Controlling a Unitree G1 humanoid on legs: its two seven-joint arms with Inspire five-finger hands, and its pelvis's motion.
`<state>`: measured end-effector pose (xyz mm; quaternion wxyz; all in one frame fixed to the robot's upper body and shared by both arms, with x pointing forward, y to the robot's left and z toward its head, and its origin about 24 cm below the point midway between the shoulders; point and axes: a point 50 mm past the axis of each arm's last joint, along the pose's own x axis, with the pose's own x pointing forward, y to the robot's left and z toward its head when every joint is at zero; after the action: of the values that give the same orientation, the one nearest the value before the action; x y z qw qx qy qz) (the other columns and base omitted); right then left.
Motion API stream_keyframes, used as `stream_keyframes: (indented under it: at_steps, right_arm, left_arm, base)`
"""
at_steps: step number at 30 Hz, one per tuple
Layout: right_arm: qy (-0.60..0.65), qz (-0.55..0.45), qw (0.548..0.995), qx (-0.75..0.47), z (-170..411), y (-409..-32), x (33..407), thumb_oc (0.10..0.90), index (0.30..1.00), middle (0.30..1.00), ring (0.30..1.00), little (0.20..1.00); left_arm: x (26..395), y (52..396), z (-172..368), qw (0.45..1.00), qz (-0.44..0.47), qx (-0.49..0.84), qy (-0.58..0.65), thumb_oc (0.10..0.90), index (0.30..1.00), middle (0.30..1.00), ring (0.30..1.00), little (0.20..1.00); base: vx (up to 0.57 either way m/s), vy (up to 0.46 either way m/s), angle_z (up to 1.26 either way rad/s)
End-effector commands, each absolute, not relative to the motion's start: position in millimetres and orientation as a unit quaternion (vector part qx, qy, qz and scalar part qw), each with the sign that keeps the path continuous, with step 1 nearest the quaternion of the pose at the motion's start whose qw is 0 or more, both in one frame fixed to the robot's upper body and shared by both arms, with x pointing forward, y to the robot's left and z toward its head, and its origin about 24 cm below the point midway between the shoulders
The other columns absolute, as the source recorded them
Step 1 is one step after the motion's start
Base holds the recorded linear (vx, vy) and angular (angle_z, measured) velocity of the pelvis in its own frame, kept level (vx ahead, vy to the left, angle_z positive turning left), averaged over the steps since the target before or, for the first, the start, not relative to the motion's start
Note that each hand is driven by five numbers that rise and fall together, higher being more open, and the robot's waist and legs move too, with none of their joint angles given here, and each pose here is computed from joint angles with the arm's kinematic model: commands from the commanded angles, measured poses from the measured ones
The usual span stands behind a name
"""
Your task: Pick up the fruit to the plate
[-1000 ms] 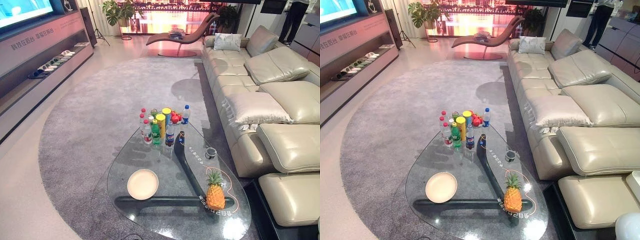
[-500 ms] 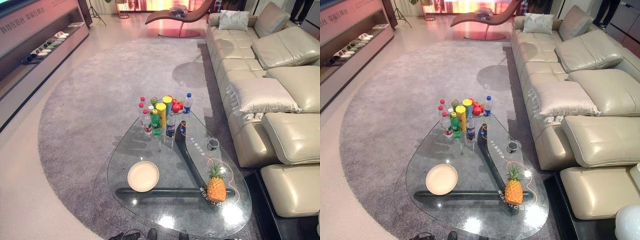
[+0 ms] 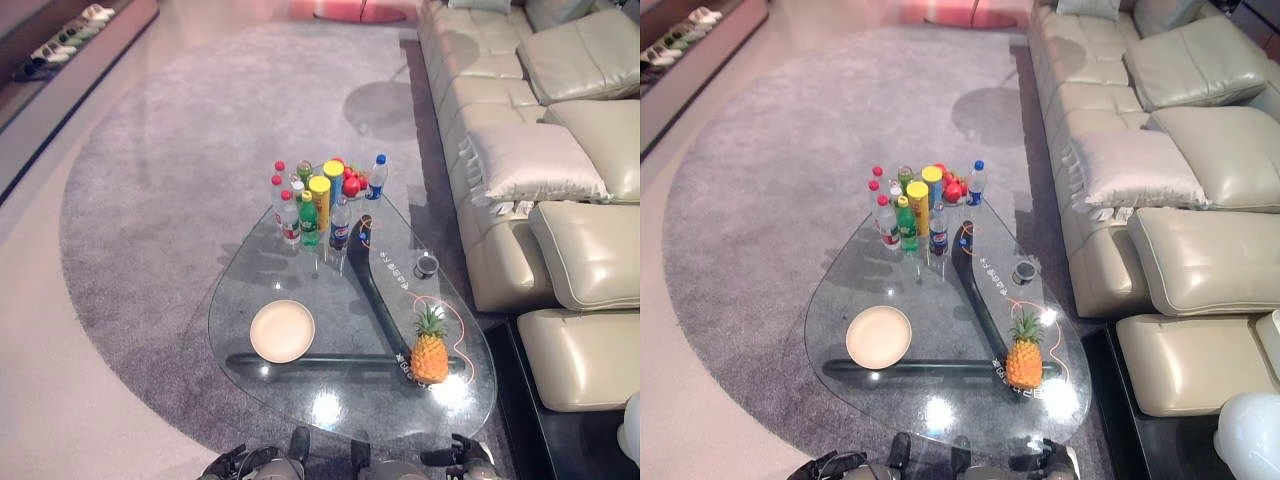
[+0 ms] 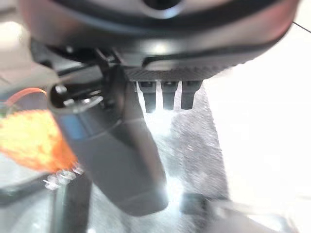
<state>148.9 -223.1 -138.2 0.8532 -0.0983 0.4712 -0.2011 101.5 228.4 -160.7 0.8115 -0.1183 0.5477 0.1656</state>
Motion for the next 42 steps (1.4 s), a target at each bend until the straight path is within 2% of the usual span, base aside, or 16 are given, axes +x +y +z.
stream_keyframes:
  at_steps: [1, 4, 5, 13, 24, 35, 42]
  right_arm:
    - [0.418, -0.249, 0.866, -0.12, -120.4, -242.2, 169.1, 0.8, 0.9, 0.9, 0.9, 0.9]
    - [0.401, -0.254, 0.87, -0.131, -116.1, -242.9, 173.2, 0.8, 0.9, 0.9, 0.9, 0.9]
    - [0.315, -0.289, 0.894, -0.13, -79.3, -240.7, 203.3, 0.8, 0.9, 0.9, 0.9, 0.9]
    - [0.136, -0.338, 0.927, -0.088, -6.9, -239.6, 237.4, 0.8, 0.9, 0.9, 0.9, 0.9]
    - [-0.064, -0.378, 0.924, 0.003, 85.6, -235.3, 274.1, 0.8, 0.9, 0.9, 0.9, 0.9]
    - [-0.104, -0.377, 0.92, 0.013, 129.0, -213.5, 303.6, 0.8, 0.9, 0.9, 0.9, 0.9]
    - [-0.094, -0.411, 0.907, -0.012, 140.3, -206.2, 316.1, 0.8, 0.9, 0.9, 0.9, 0.9]
  left_arm:
    - [82.1, 229.4, -165.5, 0.79, 0.171, -0.104, 0.579, 0.8, 0.9, 0.9, 0.9, 0.9]
    - [82.0, 230.2, -165.3, 0.791, 0.172, -0.104, 0.578, 0.8, 0.9, 0.9, 0.9, 0.9]
    - [82.6, 233.3, -163.6, 0.795, 0.182, -0.11, 0.568, 0.8, 0.9, 0.9, 0.9, 0.9]
    - [84.0, 231.4, -162.3, 0.802, 0.193, -0.125, 0.551, 0.8, 0.9, 0.9, 0.9, 0.9]
    - [111.0, 216.0, -156.5, 0.827, 0.166, -0.155, 0.514, 0.8, 0.9, 0.9, 0.9, 0.9]
    - [131.9, 200.4, -152.4, 0.84, 0.141, -0.183, 0.491, 0.8, 0.9, 0.9, 0.9, 0.9]
    - [142.6, 194.7, -149.1, 0.847, 0.131, -0.199, 0.475, 0.8, 0.9, 0.9, 0.9, 0.9]
  base:
    - [0.0, 0.0, 0.0]
    - [-0.01, -0.009, 0.0]
    - [-0.05, -0.019, 0.0]
    - [-0.02, 0.01, -0.01]
    - [-0.08, 0.048, 0.0]
    - [-0.03, 0.063, 0.01]
    - [-0.02, 0.047, 0.01]
